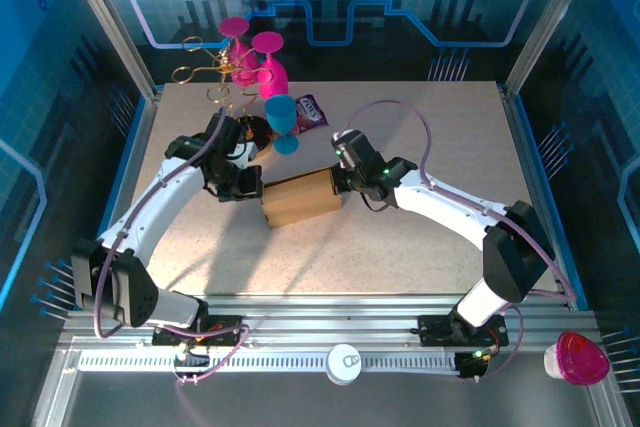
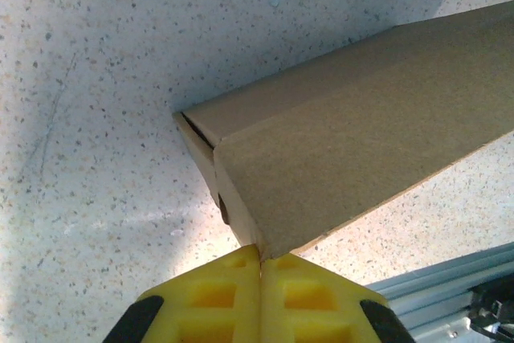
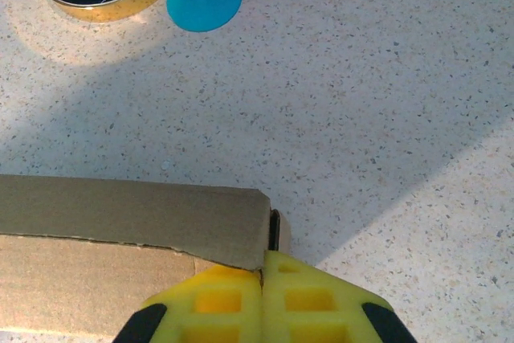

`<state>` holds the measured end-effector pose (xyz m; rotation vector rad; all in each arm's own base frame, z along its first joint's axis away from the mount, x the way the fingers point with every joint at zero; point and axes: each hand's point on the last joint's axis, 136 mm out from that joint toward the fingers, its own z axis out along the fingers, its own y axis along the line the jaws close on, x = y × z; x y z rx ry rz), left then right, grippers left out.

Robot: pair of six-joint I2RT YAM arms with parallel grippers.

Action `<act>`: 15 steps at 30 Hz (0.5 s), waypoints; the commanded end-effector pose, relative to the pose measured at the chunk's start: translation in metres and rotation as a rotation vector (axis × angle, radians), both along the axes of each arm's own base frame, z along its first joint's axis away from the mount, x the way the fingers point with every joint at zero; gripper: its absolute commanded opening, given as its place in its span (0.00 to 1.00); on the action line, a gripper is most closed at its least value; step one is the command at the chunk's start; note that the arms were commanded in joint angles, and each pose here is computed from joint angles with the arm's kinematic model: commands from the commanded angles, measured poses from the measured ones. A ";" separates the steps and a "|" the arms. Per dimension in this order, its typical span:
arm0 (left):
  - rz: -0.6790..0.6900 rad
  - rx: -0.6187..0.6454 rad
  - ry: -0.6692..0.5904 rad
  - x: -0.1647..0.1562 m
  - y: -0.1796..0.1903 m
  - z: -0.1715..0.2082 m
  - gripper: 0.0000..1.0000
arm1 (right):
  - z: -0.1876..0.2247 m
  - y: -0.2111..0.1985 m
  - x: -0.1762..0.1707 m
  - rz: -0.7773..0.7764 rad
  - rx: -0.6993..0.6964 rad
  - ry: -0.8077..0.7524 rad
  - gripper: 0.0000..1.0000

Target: Fold the paper box

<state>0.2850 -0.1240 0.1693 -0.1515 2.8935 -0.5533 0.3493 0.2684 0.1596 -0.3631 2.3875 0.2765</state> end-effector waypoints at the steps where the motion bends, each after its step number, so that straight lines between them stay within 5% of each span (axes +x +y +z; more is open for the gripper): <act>1: 0.012 -0.081 0.043 0.001 -0.013 0.014 0.01 | -0.038 -0.006 -0.025 0.027 -0.089 0.143 0.00; 15: 0.062 -0.203 0.123 0.004 -0.011 0.031 0.02 | -0.036 -0.007 -0.020 0.021 -0.083 0.168 0.00</act>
